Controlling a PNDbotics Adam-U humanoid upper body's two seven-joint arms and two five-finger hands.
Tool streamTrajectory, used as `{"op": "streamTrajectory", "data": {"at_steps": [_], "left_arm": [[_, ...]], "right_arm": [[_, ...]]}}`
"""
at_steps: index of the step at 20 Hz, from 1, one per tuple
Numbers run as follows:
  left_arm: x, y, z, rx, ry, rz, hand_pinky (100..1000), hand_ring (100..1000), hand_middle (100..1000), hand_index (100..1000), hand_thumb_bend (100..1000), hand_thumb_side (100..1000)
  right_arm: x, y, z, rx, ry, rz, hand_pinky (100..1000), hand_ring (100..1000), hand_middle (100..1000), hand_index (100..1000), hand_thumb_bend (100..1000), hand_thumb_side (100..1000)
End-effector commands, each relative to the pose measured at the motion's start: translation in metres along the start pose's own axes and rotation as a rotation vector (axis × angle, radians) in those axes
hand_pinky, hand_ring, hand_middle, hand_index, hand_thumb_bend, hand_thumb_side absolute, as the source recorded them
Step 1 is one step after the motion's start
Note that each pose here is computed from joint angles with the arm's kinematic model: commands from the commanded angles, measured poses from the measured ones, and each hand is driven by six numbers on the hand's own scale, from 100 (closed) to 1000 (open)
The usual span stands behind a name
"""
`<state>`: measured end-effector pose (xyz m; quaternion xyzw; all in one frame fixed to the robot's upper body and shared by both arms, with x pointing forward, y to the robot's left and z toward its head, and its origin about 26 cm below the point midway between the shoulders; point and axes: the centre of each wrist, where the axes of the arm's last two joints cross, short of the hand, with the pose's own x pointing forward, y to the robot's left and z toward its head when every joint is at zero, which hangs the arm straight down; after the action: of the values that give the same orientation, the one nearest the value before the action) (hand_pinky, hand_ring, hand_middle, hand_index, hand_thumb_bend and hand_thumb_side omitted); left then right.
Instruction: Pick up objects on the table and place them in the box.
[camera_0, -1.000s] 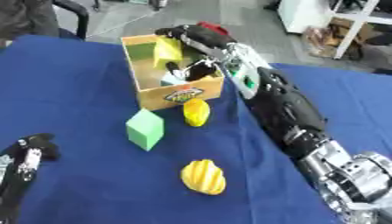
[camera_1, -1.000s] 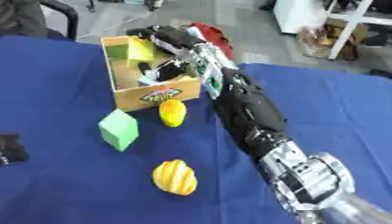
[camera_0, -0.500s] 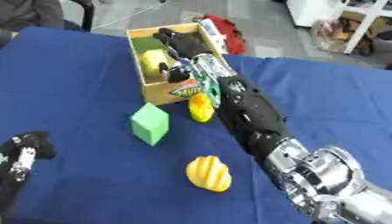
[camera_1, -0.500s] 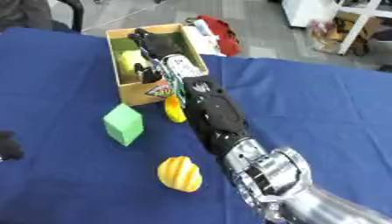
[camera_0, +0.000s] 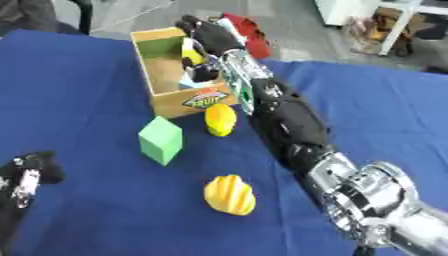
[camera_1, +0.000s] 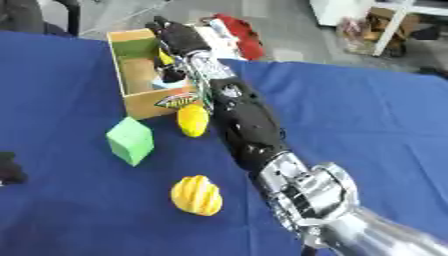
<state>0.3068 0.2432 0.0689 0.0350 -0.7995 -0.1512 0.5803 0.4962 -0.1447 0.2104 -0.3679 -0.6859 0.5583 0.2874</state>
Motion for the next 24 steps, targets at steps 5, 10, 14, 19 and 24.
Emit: {"op": "streamTrajectory", "data": {"at_steps": [5, 10, 14, 19, 24], "left_arm": [[0.001, 0.012, 0.004, 0.048, 0.000, -0.026, 636, 559, 531, 721, 100, 732], [-0.001, 0.014, 0.006, 0.063, 0.008, -0.033, 636, 559, 531, 721, 100, 733], [-0.002, 0.013, 0.007, 0.065, 0.010, -0.030, 636, 560, 532, 721, 100, 732], [-0.001, 0.012, 0.006, 0.067, 0.006, -0.023, 636, 560, 532, 721, 100, 731], [-0.001, 0.012, 0.006, 0.067, 0.008, -0.019, 636, 561, 532, 721, 100, 734]], "right_arm": [[-0.008, -0.038, 0.047, 0.015, -0.290, -0.030, 817, 854, 878, 1000, 100, 198], [0.005, -0.025, 0.086, 0.148, -0.445, -0.072, 816, 849, 850, 1000, 100, 208], [0.013, 0.000, 0.093, 0.267, -0.461, -0.140, 805, 840, 839, 1000, 100, 280], [0.021, 0.031, 0.077, 0.330, -0.426, -0.190, 797, 831, 828, 1000, 100, 304], [0.032, 0.059, 0.061, 0.371, -0.407, -0.190, 802, 836, 837, 1000, 100, 312]]}}
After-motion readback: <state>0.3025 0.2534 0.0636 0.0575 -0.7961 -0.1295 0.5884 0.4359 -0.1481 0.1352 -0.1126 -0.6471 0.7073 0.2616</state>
